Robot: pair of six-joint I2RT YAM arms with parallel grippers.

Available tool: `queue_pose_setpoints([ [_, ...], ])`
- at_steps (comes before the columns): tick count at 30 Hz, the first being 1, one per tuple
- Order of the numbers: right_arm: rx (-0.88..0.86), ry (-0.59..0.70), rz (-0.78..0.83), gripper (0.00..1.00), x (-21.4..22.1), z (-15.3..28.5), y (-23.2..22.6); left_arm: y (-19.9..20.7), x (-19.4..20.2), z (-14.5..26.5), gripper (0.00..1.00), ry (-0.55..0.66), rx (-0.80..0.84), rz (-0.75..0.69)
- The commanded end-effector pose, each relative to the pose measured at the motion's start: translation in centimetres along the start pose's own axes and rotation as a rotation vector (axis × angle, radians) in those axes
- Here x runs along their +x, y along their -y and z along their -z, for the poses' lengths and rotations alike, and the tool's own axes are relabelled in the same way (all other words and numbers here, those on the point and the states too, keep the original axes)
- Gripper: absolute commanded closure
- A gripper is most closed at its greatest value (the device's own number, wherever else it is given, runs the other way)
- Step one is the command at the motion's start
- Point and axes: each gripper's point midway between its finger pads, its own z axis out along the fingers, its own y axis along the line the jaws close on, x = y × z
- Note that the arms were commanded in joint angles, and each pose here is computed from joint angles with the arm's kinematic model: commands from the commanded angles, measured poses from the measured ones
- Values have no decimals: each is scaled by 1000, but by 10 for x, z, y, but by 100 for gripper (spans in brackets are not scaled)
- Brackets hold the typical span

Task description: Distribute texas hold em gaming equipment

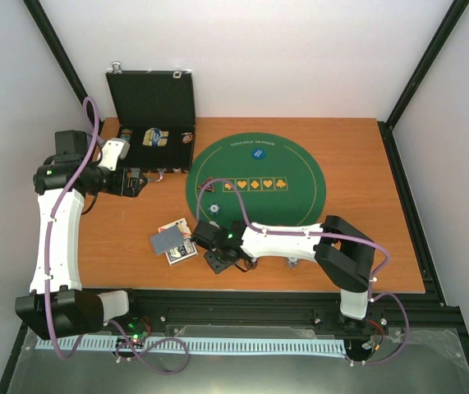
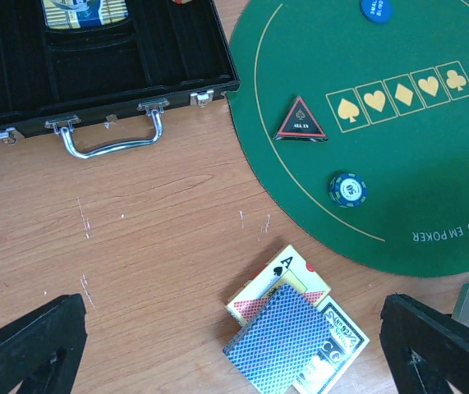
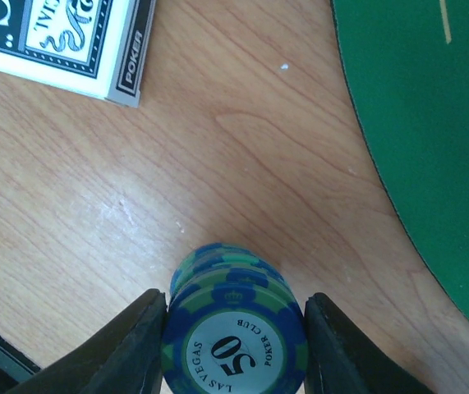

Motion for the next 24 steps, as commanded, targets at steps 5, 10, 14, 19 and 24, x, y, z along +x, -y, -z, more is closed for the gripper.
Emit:
queue_pose_setpoints([
  [5, 5, 109, -42, 91, -41, 53, 29, 1, -11, 16, 0, 45, -20, -18],
  [10, 47, 173, -114, 92, -78, 81, 82, 0, -12, 17, 0, 47, -29, -20],
  [14, 141, 212, -198, 92, -111, 87, 154, 0, -13, 17, 0, 43, -28, -21],
  [19, 224, 239, -363, 92, -144, 75, 251, -2, -16, 15, 0, 38, -26, -24],
  [24, 254, 201, -430, 92, -166, 34, 302, -5, -18, 8, 0, 21, -19, -25],
])
